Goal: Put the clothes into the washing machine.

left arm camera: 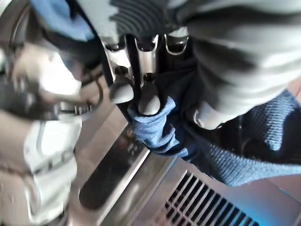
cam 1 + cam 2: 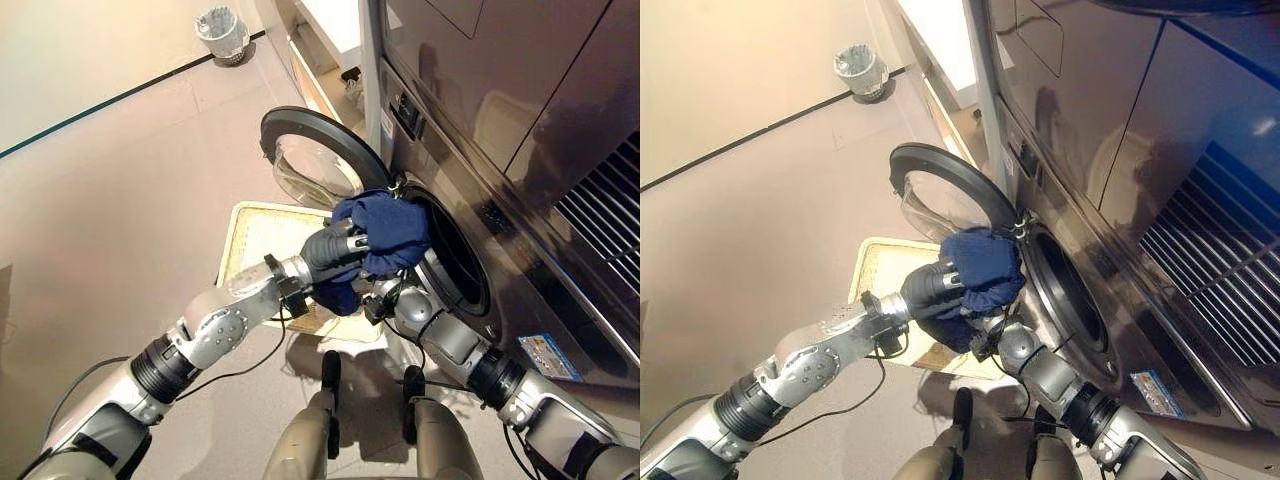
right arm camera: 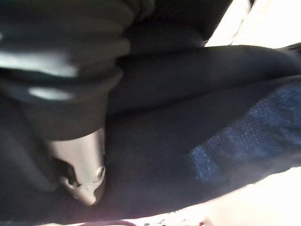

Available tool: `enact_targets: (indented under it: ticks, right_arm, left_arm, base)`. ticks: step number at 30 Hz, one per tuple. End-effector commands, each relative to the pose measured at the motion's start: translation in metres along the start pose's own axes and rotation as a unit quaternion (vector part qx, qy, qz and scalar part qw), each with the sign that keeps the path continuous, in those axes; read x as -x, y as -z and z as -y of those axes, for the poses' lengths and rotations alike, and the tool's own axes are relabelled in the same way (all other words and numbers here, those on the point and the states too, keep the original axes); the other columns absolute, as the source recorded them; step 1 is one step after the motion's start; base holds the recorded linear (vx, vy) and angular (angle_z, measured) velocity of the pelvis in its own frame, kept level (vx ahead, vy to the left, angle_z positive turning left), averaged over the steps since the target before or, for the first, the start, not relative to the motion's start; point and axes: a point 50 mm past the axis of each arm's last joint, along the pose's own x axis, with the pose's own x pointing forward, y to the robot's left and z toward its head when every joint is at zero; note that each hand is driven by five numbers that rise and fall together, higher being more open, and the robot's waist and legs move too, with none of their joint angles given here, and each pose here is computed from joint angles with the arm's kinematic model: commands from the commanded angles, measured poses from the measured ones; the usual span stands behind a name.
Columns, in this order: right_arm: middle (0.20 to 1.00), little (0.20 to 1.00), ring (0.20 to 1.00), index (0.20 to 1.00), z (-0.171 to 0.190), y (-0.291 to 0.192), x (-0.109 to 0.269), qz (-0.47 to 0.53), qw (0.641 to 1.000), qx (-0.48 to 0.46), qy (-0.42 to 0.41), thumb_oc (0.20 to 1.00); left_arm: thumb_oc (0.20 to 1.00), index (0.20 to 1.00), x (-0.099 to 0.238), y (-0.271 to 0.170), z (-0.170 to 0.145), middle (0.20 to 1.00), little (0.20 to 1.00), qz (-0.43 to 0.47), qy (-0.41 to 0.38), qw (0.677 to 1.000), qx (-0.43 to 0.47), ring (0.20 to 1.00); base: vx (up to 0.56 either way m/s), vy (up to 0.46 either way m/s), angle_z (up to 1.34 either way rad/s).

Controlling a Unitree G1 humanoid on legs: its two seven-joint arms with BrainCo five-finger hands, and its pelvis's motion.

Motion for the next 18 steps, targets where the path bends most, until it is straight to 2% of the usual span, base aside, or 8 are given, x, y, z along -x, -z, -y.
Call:
enact_targets:
  ticks: [1,2,3,4,8,13,17,18]
  right_arm:
    - [1.0,1.0,1.0,1.0,-0.033,-0.033,-0.021,0.02,0.992,-0.025,-0.122,1.0]
    - [0.749,0.749,0.749,0.749,-0.034,-0.029,-0.02,0.005,0.989,-0.043,-0.139,0.749]
    - [0.304,0.304,0.304,0.304,-0.037,-0.02,-0.016,-0.027,0.981,-0.072,-0.175,0.304]
    - [0.2,0.2,0.2,0.2,-0.038,-0.018,-0.015,-0.031,0.979,-0.077,-0.185,0.2]
    - [0.2,0.2,0.2,0.2,-0.042,-0.015,-0.008,-0.033,0.967,-0.135,-0.214,0.2]
    - [0.2,0.2,0.2,0.2,-0.037,-0.019,-0.009,-0.001,0.966,-0.192,-0.174,0.2]
    - [0.2,0.2,0.2,0.2,-0.025,-0.02,-0.005,0.029,0.968,-0.206,-0.142,0.2]
    - [0.2,0.2,0.2,0.2,-0.02,-0.02,-0.003,0.035,0.969,-0.208,-0.13,0.2]
  left_arm:
    - [0.2,0.2,-0.015,-0.044,0.033,0.2,0.2,0.093,0.104,0.99,-0.035,0.2]
    - [0.2,0.2,-0.015,-0.045,0.032,0.2,0.2,0.095,0.102,0.99,-0.035,0.2]
    - [0.2,0.2,-0.013,-0.047,0.031,0.2,0.2,0.1,0.092,0.99,-0.039,0.2]
    - [0.2,0.2,-0.013,-0.047,0.031,0.2,0.2,0.101,0.09,0.99,-0.037,0.2]
    - [0.2,0.2,-0.008,-0.046,0.022,0.2,0.2,0.116,0.028,0.992,-0.042,0.2]
    - [0.2,0.2,0.004,-0.048,-0.007,0.2,0.2,0.146,-0.137,0.977,-0.066,0.2]
    - [0.2,0.2,0.035,-0.049,-0.042,0.2,0.2,0.18,-0.323,0.924,-0.096,0.2]
    - [0.2,0.2,0.048,-0.05,-0.052,0.2,0.2,0.19,-0.385,0.892,-0.144,0.2]
  base:
    - [0.0,0.0,0.0]
    - [0.0,-0.033,0.03]
    - [0.0,-0.03,0.04]
    - [0.0,-0.04,0.03]
    - [0.01,-0.019,0.01]
    - [0.0,0.0,-0.01]
    - [-0.03,-0.021,-0.08]
    - [-0.02,-0.042,-0.11]
